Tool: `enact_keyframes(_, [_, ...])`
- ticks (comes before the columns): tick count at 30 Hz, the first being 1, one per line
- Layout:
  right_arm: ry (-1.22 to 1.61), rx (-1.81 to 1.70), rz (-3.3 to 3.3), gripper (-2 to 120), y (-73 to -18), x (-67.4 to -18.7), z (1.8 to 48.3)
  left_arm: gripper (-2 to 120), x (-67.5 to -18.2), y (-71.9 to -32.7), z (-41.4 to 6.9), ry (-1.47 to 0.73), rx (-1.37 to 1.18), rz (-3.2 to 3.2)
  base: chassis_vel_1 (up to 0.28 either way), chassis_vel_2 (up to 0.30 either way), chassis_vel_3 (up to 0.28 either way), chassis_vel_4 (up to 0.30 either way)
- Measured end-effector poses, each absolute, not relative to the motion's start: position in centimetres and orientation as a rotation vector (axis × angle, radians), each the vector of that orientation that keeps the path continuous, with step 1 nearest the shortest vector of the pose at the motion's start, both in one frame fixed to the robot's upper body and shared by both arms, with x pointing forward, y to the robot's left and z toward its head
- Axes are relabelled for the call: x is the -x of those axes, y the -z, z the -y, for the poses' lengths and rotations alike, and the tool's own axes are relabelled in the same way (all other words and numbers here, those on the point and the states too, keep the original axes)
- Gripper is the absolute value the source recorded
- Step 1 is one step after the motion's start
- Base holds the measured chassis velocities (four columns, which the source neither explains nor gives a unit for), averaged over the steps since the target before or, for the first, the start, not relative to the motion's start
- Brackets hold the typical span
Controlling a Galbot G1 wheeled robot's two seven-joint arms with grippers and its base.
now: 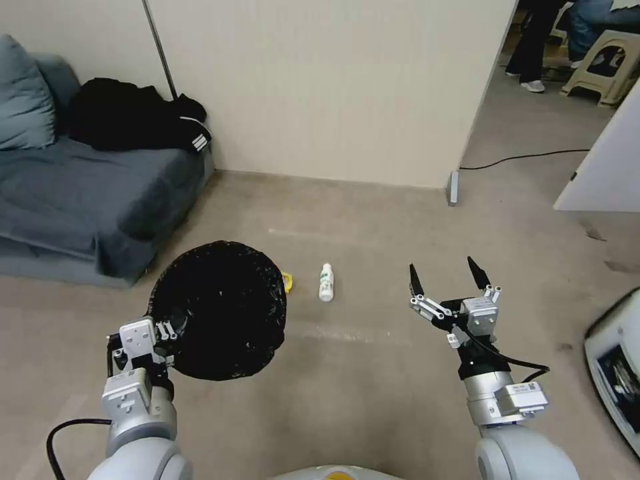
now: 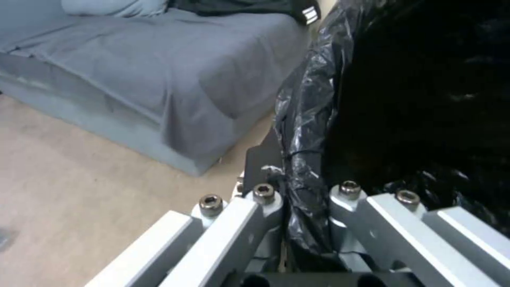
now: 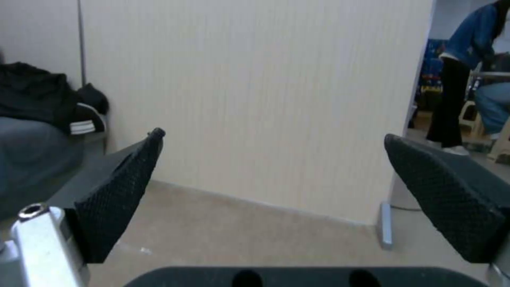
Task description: Pick up the trash bin, then pick up the garbage from the floor and place it into the trash bin.
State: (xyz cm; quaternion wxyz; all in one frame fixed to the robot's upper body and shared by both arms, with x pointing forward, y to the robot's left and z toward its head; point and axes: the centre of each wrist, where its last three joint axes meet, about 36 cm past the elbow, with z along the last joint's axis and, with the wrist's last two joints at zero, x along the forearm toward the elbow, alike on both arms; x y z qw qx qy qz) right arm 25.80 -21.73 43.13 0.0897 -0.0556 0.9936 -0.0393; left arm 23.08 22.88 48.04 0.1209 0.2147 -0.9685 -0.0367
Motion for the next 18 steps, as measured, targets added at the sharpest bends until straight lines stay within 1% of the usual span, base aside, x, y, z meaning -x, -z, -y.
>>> enact_keyframes(7, [0.125, 0.154, -2.957, 100, -43.01, -25.84, 21.93, 3, -23.30, -48.22, -23.45, 0.117, -0.658, 2.835, -0.312, 0.299, 0.312, -0.303])
enact_keyframes(14, [0.120, 0.142, -2.939, 100, -43.00, -25.98, 21.82, 3, -23.32, -48.08, -23.24, 0.125, -0.646, 2.840, -0.288, 0.262, 0.286, -0.278])
enact_keyframes(18, [0.116, 0.137, -2.930, 100, -42.90, -25.96, 21.66, 3, -23.33, -48.04, -23.21, 0.125, -0.646, 2.841, -0.202, 0.231, 0.248, -0.242])
